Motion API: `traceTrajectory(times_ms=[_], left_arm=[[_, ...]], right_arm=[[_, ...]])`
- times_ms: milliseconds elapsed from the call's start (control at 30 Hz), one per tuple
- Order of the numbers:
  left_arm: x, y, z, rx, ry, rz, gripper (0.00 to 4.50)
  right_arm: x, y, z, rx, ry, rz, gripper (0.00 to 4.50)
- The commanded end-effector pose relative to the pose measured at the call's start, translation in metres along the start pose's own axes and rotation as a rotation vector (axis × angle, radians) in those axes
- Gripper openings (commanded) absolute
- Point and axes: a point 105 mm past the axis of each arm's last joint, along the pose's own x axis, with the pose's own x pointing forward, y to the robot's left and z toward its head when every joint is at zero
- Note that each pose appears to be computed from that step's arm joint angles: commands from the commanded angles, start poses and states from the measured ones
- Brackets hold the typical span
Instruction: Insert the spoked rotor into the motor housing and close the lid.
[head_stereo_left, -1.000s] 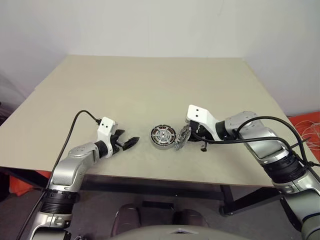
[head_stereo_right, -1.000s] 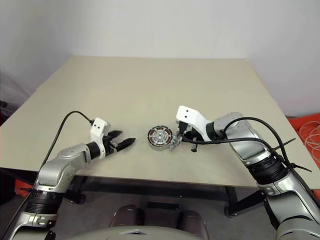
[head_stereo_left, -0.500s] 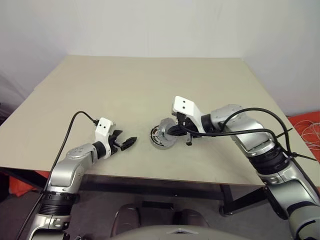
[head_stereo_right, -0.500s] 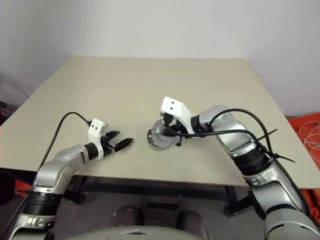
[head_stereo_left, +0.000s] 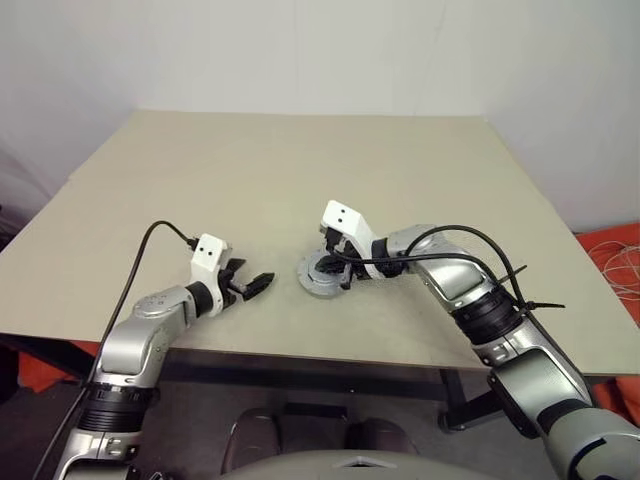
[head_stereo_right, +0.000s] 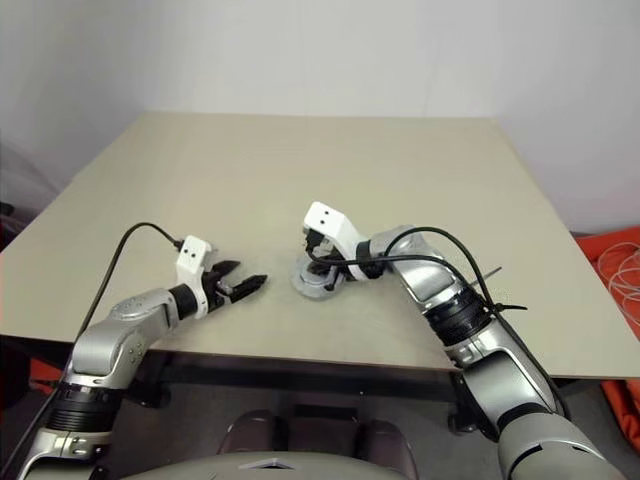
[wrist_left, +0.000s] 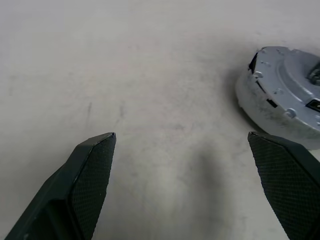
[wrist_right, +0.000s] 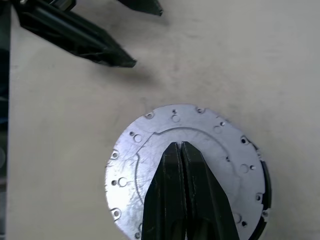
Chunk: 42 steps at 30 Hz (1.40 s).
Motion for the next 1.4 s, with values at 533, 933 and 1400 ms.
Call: traceTrajectory(times_ms=[533,933,1400], left_arm=[[0.001,-0.006,0.021,0.041,-0.046,-0.033,4.50],[-0.001,-0.002,0.022,0.054,-0.034,-0.033,4.50],[-0.003,0.000,0.023,0.062,-0.030,-0.027,4.50]], right_arm=[[-0.022,0.009,0.043,0.065,-0.541,-0.010,0.20],[-0.021,0.010,0.018,0.059,-0.496,-0.008,4.01],[-0.001,0.003,-0.013,0.107,-0.410,-0.036,4.49]])
